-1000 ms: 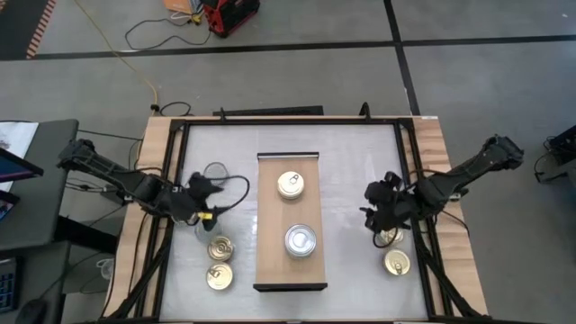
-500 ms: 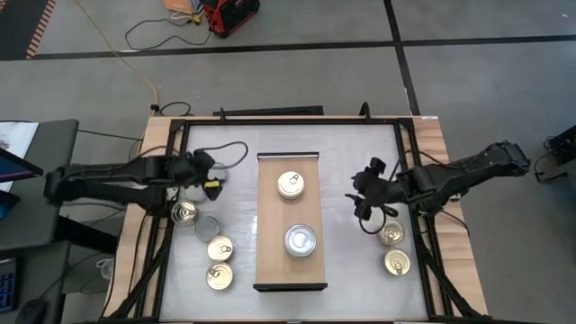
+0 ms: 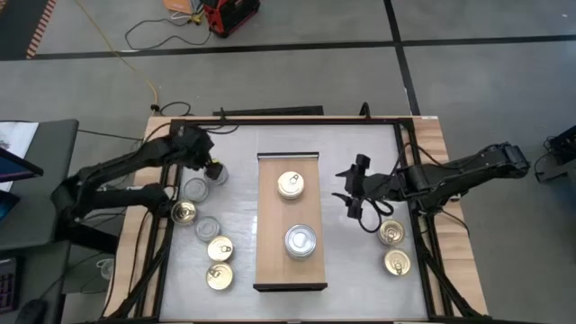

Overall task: Stack canned seafood by type on shelf
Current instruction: Stack the green tuna can on top of the stacked green tuna cans on the shelf

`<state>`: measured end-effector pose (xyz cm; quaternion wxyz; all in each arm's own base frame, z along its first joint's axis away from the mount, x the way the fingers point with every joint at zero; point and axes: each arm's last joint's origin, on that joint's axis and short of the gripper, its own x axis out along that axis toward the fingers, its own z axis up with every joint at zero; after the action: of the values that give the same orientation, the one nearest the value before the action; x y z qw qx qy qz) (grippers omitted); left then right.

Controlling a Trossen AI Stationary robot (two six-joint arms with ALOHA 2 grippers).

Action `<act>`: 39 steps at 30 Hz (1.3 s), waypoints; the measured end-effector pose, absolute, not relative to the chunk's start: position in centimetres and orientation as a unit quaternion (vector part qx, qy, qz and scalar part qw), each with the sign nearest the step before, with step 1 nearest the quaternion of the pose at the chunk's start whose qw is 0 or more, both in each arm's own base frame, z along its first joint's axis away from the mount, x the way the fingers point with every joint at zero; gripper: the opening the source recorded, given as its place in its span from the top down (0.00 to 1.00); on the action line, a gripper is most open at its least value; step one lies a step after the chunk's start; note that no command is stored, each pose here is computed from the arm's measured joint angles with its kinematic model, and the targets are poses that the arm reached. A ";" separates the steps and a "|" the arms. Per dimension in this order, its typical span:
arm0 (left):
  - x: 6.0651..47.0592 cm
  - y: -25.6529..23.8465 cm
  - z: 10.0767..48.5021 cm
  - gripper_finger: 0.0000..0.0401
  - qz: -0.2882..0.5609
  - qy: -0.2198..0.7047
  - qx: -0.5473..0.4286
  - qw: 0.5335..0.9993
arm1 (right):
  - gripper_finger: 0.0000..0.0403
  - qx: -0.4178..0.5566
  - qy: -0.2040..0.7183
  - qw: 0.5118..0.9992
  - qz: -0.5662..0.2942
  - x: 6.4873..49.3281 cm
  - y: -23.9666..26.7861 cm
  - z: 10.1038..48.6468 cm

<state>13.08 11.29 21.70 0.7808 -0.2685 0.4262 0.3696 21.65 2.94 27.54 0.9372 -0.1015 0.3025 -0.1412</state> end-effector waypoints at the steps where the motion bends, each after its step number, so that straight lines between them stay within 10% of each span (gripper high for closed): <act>1: 13.4 11.7 21.5 0.39 0.367 0.442 -0.268 0.773 | 0.28 -0.108 0.302 0.937 -0.141 21.6 2.8 27.5; 39: 14.1 17.7 18.4 0.63 0.215 0.620 -0.217 0.722 | 0.28 -0.081 0.261 0.958 -0.091 21.7 3.3 25.2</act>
<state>14.12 17.69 18.37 0.7223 -0.2175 0.6202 0.2151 21.73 3.33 25.15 0.9575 -0.0807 0.2615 -0.0909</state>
